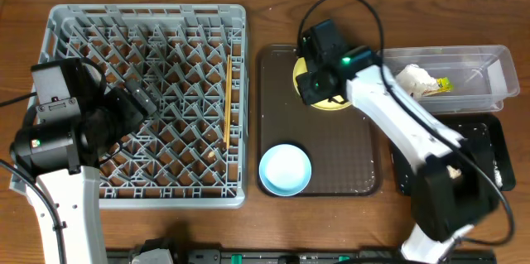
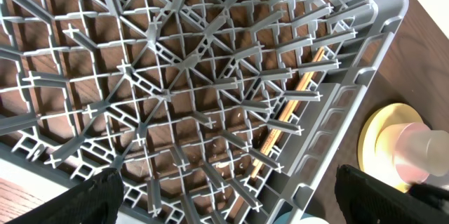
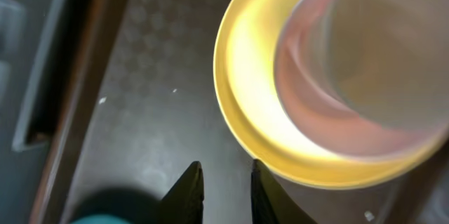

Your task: Sort waste into correct bins and load items into the dishwasher rack

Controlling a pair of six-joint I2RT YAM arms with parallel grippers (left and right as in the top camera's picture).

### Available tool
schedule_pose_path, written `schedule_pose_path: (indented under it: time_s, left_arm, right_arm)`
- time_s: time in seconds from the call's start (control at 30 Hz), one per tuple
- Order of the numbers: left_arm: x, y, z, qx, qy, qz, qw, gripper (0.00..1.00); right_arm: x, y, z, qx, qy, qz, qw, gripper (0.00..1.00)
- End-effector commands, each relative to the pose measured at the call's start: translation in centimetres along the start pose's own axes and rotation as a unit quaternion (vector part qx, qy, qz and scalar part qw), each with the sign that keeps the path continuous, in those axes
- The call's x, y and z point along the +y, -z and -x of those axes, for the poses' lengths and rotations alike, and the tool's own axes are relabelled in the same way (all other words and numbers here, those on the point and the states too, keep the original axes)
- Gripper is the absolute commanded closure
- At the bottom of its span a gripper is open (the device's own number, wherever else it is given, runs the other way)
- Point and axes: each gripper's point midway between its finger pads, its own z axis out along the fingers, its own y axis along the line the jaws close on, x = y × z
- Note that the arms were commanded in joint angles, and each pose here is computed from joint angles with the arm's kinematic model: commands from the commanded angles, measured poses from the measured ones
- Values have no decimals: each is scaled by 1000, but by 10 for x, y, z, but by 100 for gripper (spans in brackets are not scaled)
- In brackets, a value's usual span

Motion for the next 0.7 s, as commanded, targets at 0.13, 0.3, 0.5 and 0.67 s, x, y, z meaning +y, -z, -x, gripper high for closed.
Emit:
schedule_pose_path:
  time_s: [0.13,0.3,0.5,0.67]
  left_arm:
    - [0,3,4,-6,-2,1,1000,3]
    - [0,3,4,-6,-2,1,1000,3]
    - [0,3,4,-6,-2,1,1000,3]
    - [0,3,4,-6,-2,1,1000,3]
  right_arm:
    - [8,-49,-15,47,8,17,999,74]
    - [6,-81,-28,76,12,13,997,73]
    - [4,-99,-40,100,13,12,995,74]
    - [28,-91,-54,130,12,64,989,74]
